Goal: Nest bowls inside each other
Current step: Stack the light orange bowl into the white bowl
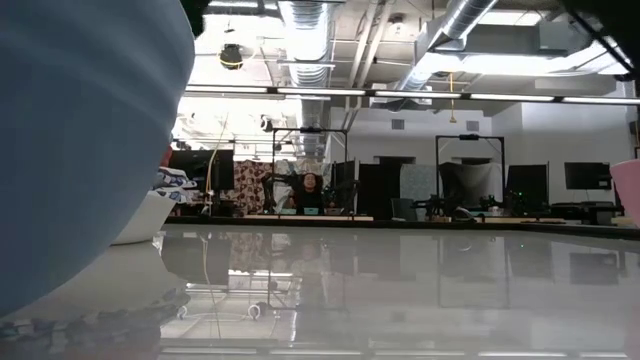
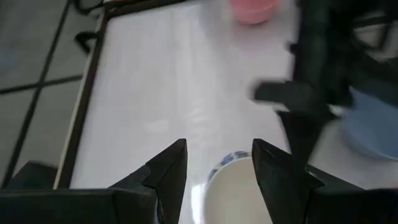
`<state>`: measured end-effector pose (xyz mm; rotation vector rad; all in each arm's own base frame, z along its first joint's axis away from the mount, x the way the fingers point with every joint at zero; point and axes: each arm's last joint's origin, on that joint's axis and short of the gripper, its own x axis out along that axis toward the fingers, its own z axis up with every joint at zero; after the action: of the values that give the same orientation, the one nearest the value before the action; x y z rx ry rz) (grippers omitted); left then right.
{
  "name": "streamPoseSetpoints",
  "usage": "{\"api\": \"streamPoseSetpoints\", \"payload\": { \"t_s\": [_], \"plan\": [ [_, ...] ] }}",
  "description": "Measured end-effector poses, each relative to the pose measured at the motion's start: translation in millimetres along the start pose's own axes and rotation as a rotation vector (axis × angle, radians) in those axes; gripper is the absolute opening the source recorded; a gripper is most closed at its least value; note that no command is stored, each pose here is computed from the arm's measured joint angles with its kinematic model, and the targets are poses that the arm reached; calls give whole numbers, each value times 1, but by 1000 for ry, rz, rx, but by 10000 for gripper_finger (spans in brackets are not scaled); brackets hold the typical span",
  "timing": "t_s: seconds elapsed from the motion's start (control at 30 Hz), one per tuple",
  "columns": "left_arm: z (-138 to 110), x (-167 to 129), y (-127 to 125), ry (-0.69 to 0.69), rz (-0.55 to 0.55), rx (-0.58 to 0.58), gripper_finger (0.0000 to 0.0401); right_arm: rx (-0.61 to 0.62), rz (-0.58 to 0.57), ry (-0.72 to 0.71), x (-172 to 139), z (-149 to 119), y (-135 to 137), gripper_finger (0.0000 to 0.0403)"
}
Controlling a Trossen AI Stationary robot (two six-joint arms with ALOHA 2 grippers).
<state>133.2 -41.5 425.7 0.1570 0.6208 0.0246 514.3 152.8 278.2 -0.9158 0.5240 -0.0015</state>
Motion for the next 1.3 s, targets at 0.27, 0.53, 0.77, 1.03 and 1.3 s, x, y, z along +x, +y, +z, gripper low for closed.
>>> {"api": "streamPoseSetpoints", "payload": {
  "t_s": [0.27,0.53,0.77,1.03,1.3],
  "plan": [
    [-8,16,-14,-57,-36,103,171,73,76,144,-88,-9,-63,13],
    [-39,63,-37,17,-169,92,171,307,133,371,-201,-40,-102,12],
    [-63,89,-65,251,-252,-39,171,499,143,442,-264,-46,-95,12],
    [-81,92,-92,555,-274,-381,171,540,156,457,-293,-58,-66,16],
    [-89,79,-109,726,-293,-656,171,585,114,625,-272,-90,-32,66]
  ]
}}
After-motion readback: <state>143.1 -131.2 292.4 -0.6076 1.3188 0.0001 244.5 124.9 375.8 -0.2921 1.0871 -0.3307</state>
